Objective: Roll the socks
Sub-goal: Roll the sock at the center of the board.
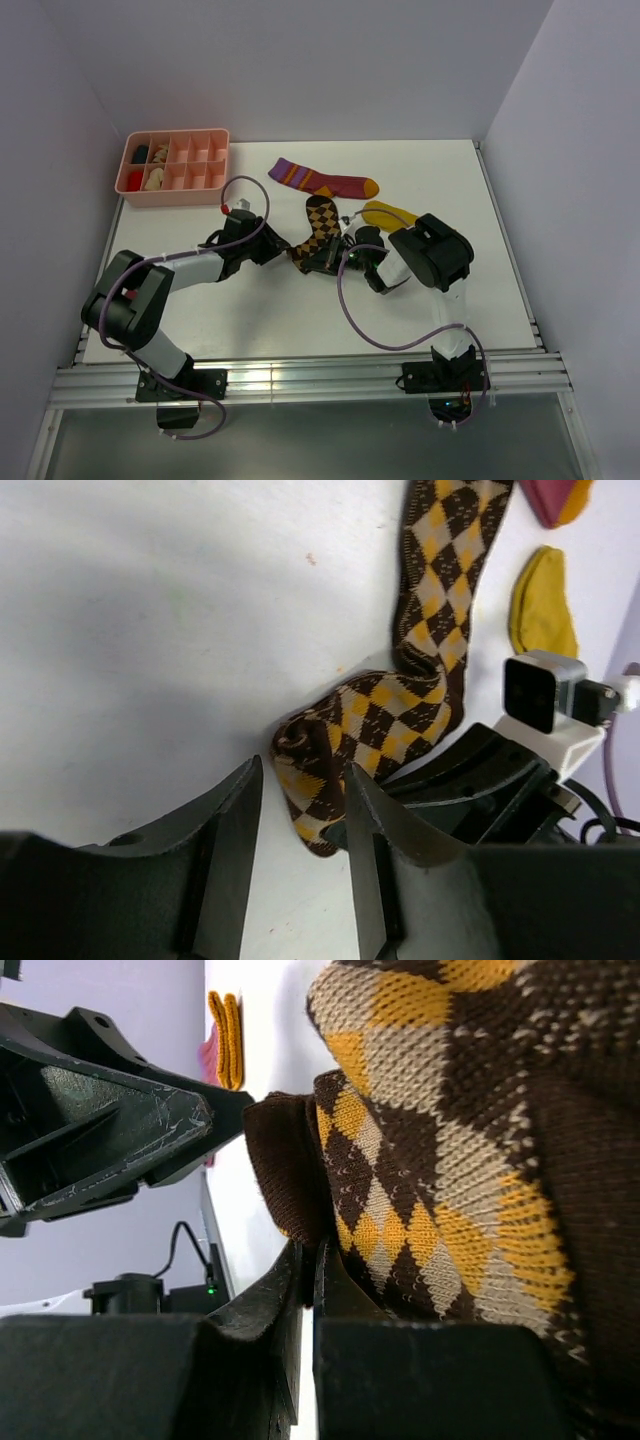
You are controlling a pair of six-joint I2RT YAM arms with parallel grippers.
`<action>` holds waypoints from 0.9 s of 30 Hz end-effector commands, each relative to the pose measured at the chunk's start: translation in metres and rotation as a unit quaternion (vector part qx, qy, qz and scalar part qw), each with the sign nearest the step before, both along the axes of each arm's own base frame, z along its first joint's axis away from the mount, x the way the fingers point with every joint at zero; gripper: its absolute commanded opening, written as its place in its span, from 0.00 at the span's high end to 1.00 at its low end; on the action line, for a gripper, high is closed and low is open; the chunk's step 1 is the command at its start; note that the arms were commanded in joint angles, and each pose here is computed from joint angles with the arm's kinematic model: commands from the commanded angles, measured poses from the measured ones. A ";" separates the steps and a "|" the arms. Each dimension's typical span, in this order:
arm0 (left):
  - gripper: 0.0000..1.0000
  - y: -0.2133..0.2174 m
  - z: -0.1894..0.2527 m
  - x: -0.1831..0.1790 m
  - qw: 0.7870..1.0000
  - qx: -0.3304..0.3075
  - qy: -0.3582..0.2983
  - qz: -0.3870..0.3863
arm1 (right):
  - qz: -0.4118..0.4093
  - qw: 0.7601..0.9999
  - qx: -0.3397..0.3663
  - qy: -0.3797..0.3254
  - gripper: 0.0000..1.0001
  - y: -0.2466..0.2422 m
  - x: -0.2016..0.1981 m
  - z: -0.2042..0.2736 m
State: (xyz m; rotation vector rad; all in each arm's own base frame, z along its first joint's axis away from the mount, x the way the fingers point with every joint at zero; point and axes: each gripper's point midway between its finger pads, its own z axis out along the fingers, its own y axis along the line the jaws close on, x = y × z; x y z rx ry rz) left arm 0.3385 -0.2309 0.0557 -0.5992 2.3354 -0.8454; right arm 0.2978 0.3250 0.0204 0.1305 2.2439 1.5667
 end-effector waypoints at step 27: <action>0.57 -0.011 -0.026 -0.013 0.996 -0.066 -0.039 -0.034 | -0.011 0.993 -0.058 0.107 1.00 -0.021 -0.024 -0.060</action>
